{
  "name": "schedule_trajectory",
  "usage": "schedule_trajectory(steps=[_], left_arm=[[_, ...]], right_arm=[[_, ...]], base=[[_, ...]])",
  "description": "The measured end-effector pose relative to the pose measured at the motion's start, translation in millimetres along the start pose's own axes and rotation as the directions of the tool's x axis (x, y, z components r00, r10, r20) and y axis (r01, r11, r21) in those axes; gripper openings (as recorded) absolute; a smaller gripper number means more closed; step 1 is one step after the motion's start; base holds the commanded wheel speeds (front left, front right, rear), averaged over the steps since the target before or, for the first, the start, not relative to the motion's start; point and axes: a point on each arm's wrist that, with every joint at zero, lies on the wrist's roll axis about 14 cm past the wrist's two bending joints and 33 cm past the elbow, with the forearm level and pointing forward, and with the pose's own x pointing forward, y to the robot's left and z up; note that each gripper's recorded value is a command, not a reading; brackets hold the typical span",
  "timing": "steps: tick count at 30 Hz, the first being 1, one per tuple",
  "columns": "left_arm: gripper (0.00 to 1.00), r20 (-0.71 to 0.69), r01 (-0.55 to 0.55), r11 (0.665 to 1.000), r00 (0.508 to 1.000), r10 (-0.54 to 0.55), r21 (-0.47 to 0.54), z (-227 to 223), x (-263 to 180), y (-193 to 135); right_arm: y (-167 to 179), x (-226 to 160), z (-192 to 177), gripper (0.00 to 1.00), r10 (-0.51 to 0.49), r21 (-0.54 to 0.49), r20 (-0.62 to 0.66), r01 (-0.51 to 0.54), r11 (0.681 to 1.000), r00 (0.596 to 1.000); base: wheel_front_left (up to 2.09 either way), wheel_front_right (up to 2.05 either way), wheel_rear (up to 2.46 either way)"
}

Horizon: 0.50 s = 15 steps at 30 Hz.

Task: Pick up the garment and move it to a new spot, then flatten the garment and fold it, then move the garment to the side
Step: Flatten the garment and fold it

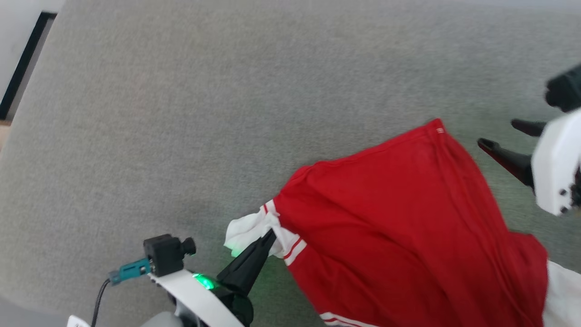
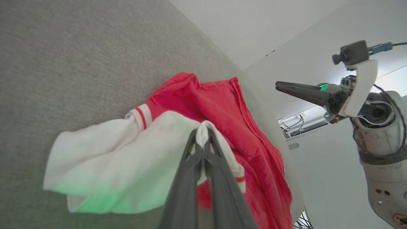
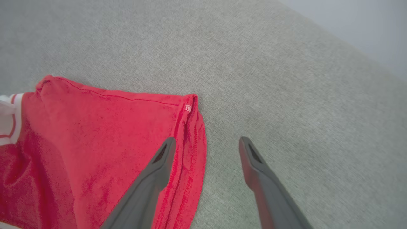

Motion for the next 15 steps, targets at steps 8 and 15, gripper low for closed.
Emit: schedule_trajectory(steps=[8, 15], left_arm=[[0.0, 0.01, -0.047, 0.999, 0.999, 0.048, -0.026, 0, 5, 12], [0.0, 0.009, -0.079, 0.996, 0.997, 0.08, -0.044, -3, 6, 20]], right_arm=[[16, 74, -24, 1.0, 0.063, -0.088, -0.19, -0.081, 0.993, 0.98], [26, 102, -39, 1.0, 0.107, -0.125, -0.276, -0.146, 0.981, 0.955]], base=[[0.0, 0.0, 0.0], [0.0, 0.0, 0.0]])
